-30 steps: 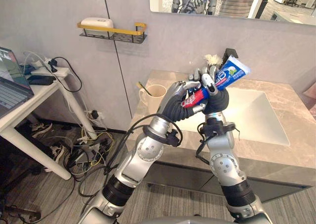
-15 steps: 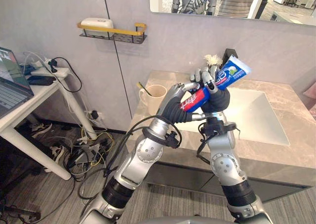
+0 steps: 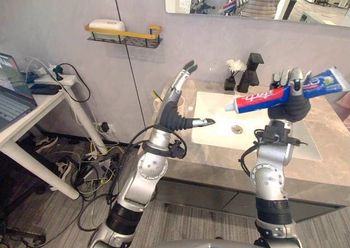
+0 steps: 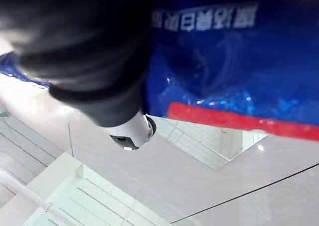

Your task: Organize washtable

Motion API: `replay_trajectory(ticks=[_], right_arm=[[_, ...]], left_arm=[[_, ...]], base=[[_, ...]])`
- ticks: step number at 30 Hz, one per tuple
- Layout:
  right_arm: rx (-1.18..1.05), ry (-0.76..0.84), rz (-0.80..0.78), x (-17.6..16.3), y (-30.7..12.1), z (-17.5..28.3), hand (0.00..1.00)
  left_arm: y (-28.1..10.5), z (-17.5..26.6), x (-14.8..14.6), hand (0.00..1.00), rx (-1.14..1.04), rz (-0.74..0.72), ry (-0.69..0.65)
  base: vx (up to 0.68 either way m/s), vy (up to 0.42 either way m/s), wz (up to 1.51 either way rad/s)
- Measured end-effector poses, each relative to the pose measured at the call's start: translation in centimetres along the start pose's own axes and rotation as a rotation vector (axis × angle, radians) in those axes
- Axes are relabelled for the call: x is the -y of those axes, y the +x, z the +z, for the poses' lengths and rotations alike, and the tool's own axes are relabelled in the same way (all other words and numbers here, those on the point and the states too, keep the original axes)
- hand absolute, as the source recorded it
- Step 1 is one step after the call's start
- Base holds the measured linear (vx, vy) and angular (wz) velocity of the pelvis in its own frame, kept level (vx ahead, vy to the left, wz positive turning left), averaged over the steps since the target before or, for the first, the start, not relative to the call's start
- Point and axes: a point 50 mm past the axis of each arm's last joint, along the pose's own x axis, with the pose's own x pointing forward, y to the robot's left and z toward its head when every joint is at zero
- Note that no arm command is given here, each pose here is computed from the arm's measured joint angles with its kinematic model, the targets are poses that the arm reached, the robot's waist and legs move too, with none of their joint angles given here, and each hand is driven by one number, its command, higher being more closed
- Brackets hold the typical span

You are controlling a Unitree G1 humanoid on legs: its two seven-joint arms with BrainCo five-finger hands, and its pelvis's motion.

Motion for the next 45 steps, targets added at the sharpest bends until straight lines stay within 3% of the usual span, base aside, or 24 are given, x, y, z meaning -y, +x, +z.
replay_trajectory(ticks=[16,28,32,40,45], right_arm=[[-0.010,-0.052,0.026,-0.2,0.2,0.1,1.00],[-0.120,-0.154,0.098,-0.1,3.0,-1.6,1.00],[-0.137,-0.192,0.156,-0.7,4.2,-1.4,1.00],[-0.312,-0.294,0.342,-2.8,6.7,-4.2,1.00],[-0.395,-0.349,0.419,-3.7,7.0,-6.1,1.00]], left_arm=[[-1.4,1.8,-6.3,0.00,0.064,0.296,0.061],[-7.2,-1.7,-9.9,0.00,-0.254,0.422,0.235],[-9.5,-4.7,-9.2,0.00,-0.447,0.401,0.168],[-19.2,-11.9,-4.1,0.00,-1.049,0.201,0.005],[-22.2,-12.9,-2.9,0.00,-1.200,0.139,-0.032]], base=[[0.00,-0.001,0.02],[0.00,-0.011,0.22],[0.01,-0.006,0.17],[0.02,0.002,-0.02],[0.00,0.003,-0.08]])
